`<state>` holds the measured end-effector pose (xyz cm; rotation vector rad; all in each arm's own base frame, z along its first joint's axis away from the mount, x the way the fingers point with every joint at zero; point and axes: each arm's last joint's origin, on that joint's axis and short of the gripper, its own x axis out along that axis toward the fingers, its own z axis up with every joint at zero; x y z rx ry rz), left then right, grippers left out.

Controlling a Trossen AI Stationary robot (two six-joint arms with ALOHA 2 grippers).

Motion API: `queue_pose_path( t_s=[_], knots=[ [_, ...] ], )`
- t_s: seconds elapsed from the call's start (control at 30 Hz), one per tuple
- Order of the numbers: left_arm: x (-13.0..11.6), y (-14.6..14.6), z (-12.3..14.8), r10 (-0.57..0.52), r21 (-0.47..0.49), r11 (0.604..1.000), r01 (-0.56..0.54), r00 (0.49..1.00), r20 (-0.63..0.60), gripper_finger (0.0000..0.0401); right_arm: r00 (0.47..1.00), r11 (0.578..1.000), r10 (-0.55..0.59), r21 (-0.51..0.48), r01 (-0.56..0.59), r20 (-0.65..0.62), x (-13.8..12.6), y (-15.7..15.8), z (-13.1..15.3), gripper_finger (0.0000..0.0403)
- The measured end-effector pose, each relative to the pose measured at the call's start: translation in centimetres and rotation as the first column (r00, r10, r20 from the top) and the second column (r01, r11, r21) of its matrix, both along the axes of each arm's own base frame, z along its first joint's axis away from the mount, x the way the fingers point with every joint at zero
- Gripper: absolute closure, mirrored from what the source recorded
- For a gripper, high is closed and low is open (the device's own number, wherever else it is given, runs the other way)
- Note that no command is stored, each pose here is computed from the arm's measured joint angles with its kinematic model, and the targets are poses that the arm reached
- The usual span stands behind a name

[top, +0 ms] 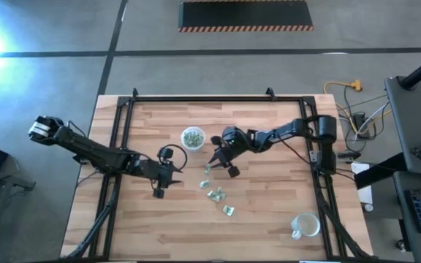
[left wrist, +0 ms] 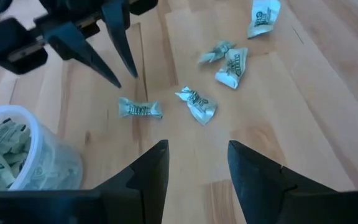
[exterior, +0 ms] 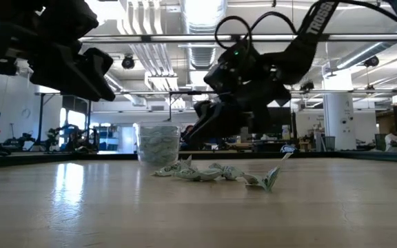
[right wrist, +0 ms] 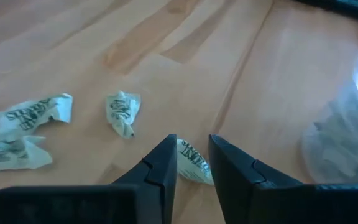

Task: Pick and place Stevia / Truvia into bins
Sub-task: Put the stevia packet into the transparent container

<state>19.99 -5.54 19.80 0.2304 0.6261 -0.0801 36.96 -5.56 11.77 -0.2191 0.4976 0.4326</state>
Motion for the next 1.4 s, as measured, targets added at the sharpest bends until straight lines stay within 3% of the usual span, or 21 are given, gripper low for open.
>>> queue_pose_path(
  t_s=[0.37,0.73,1.07,1.4],
  knots=[
    [0.0,0.0,0.0,0.0,-0.001,1.0,0.0,1.0,0.003,0.0253,0.985,1.0,0.002,0.029,0.004,-0.174,2.4,-0.5,-1.3,0.026],
    [0.0,0.0,0.0,-0.001,-0.002,1.0,0.001,1.0,0.005,0.0253,0.981,1.0,0.007,0.013,-0.004,-0.194,2.2,-0.5,-1.0,0.0234],
    [0.0,0.0,0.0,-0.002,-0.002,1.0,0.002,1.0,0.008,0.0253,0.977,1.0,0.005,0.015,-0.002,-0.214,1.9,-0.4,-1.3,0.0239],
    [0.0,0.0,0.0,-0.002,-0.003,1.0,0.002,1.0,0.008,0.0253,0.968,0.998,-0.056,-0.043,0.047,-0.245,1.7,-0.6,-1.7,0.0292]
  ],
)
